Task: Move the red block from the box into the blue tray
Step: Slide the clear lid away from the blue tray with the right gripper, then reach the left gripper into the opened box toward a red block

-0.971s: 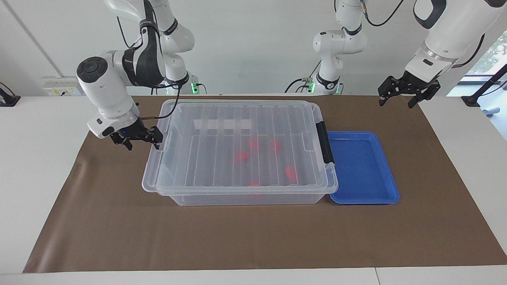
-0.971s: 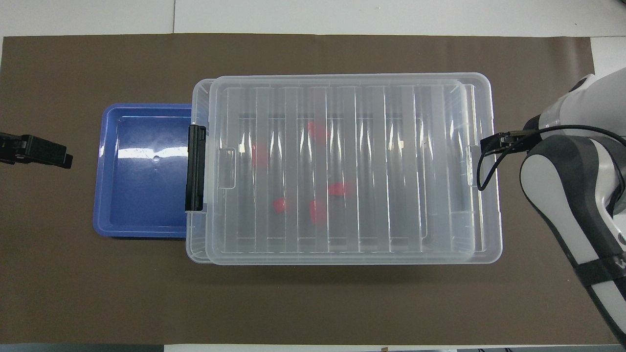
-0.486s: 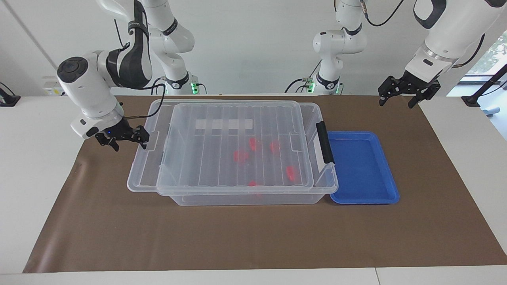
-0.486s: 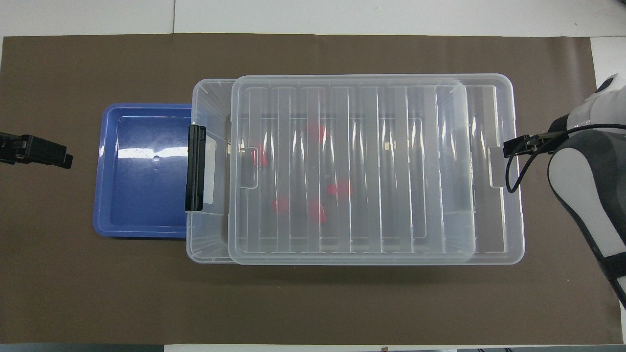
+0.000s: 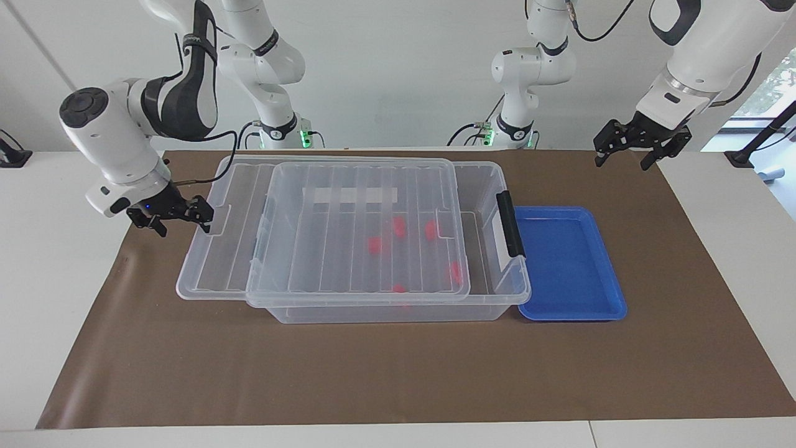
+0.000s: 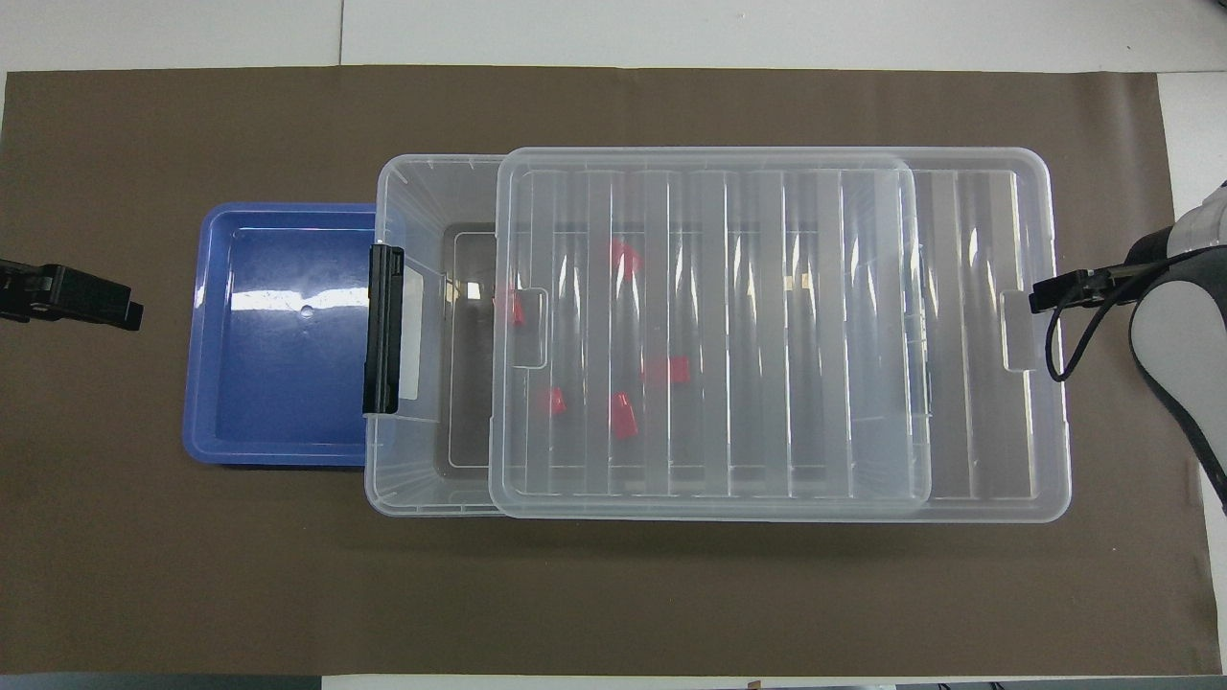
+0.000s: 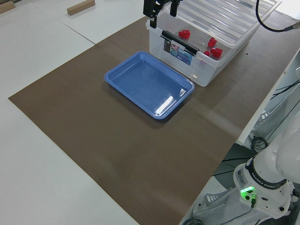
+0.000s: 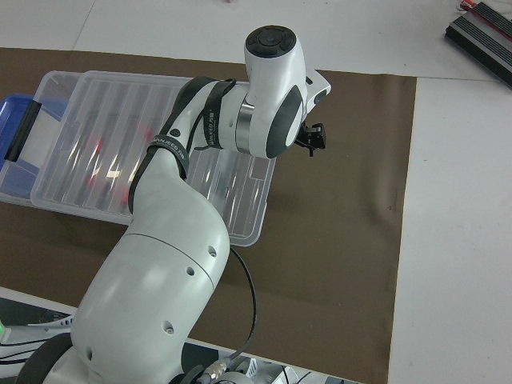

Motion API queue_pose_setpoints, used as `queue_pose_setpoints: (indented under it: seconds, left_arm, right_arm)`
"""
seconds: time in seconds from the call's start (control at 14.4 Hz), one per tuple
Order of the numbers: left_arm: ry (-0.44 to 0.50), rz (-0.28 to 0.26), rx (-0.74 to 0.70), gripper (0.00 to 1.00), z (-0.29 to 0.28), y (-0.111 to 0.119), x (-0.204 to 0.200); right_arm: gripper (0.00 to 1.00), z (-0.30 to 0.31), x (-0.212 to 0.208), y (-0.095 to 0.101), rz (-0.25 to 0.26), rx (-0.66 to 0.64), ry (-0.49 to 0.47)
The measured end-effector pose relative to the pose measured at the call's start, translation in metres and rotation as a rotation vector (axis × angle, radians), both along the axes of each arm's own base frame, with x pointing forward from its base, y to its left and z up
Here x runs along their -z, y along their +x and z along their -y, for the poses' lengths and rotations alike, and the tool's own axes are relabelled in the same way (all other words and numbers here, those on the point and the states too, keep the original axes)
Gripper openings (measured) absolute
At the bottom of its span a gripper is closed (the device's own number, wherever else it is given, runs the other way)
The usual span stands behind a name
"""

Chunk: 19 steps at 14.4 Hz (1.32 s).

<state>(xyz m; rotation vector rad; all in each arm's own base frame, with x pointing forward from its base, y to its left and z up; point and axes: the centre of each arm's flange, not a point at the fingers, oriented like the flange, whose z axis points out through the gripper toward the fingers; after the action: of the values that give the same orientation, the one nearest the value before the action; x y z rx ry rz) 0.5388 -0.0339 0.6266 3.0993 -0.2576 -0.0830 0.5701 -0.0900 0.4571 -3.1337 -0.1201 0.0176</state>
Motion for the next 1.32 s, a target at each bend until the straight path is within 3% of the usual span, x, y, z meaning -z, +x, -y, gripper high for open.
queue_pose_setpoints:
  seconds: [0.9,1.32]
  left_arm:
    - [0.001,-0.005,0.008,1.00,0.006,-0.001,0.001]
    - [0.003,0.023,0.064,1.00,0.080,-0.005,0.011]
  right_arm:
    - [1.00,0.052,-0.002,-0.008,0.021,-0.021,-0.024]
    - [1.00,0.063,-0.003,-0.010,0.026,-0.013,-0.030]
